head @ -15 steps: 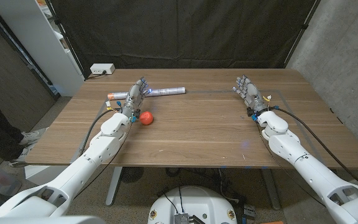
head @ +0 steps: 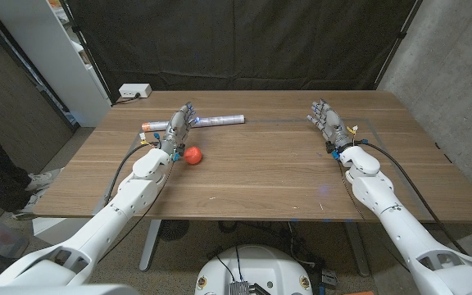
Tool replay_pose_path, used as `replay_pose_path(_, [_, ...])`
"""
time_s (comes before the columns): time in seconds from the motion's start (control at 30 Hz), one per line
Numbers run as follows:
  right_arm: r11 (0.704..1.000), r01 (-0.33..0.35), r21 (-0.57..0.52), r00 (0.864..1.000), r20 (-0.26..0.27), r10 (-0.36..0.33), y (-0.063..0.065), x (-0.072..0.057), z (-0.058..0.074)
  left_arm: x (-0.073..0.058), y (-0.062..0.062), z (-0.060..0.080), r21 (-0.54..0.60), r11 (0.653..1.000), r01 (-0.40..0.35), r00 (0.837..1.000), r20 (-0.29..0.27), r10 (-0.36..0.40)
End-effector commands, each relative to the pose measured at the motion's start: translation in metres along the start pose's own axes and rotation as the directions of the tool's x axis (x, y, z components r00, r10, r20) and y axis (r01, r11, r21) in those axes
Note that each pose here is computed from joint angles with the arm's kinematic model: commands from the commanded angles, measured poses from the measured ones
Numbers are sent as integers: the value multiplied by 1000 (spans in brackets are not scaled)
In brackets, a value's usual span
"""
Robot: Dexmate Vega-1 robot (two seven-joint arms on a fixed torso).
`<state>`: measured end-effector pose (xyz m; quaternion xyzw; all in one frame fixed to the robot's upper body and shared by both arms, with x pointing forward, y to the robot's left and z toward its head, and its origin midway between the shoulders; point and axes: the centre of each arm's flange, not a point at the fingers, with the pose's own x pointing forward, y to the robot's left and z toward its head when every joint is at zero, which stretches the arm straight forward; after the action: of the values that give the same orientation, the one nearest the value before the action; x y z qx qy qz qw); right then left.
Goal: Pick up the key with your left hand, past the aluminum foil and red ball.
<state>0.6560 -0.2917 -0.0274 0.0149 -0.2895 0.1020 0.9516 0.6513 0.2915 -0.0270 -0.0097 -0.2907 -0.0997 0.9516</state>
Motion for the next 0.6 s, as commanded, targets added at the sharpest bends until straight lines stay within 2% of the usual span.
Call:
replay_pose_path(0.03, [1000, 8, 10, 1000, -10, -8, -2, -1, -5, -7, 2, 2, 37, 999, -5, 1000, -6, 6])
replay_pose_path(0.6, [1000, 7, 8, 1000, -14, -7, -3, -1, -8, -21, 10, 18, 128, 992, -16, 1000, 13, 14])
